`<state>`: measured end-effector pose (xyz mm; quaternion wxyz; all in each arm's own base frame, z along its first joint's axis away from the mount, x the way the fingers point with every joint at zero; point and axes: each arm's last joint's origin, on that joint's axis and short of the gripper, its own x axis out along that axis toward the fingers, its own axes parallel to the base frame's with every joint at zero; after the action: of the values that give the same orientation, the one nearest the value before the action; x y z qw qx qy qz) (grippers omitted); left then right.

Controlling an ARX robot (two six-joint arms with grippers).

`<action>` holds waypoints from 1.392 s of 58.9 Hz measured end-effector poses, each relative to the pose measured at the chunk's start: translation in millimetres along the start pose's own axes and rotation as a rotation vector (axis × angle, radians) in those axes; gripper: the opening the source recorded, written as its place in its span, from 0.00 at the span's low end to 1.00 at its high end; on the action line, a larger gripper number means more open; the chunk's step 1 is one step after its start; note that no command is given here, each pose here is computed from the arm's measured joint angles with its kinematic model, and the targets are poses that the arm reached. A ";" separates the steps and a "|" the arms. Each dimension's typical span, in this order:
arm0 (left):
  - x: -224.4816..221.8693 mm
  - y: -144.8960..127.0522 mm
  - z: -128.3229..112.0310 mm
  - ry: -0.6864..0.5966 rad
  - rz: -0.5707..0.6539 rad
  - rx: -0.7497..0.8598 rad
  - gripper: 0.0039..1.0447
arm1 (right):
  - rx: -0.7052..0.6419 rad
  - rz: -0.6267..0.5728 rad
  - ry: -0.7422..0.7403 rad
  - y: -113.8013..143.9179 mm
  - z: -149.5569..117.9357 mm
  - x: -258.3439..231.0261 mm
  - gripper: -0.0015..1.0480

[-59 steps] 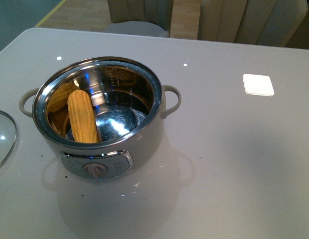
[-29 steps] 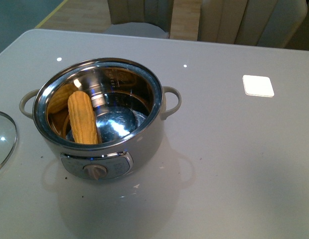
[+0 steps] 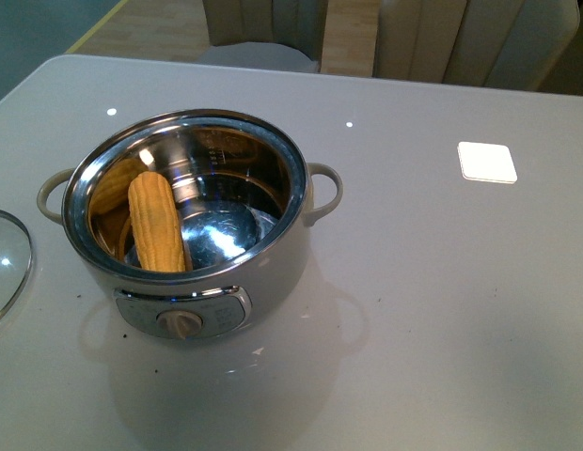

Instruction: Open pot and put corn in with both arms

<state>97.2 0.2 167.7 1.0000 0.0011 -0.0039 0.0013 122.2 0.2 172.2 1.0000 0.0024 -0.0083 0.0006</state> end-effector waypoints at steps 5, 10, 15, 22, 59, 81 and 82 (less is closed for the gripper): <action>0.0 0.0 0.0 0.000 0.000 0.000 0.94 | 0.000 0.000 -0.002 0.0 0.5 -2.6 0.02; 0.0 0.0 0.0 0.000 0.000 0.000 0.94 | 0.000 0.000 -0.001 0.0 0.4 -5.0 0.02; 0.0 0.0 0.0 0.000 0.000 0.000 0.94 | 0.000 0.000 -0.002 0.0 0.5 -7.9 0.02; 0.0 0.0 0.0 0.000 0.000 0.000 0.94 | 0.000 0.000 -0.002 0.0 0.4 -10.4 0.02; 0.0 0.0 0.0 0.000 0.000 0.000 0.94 | 0.000 0.000 0.003 0.0 -2.5 -25.2 0.02; 0.0 0.0 0.0 0.000 0.000 0.000 0.94 | -0.002 0.000 0.003 0.0 -2.5 -25.2 0.72; 0.0 0.0 0.0 0.000 0.000 0.000 0.94 | -0.002 0.000 0.003 0.0 -2.5 -25.2 0.75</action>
<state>97.2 0.2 167.7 1.0000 0.0011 -0.0041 0.0013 97.0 0.2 169.2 1.0000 0.0016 -0.0066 0.0008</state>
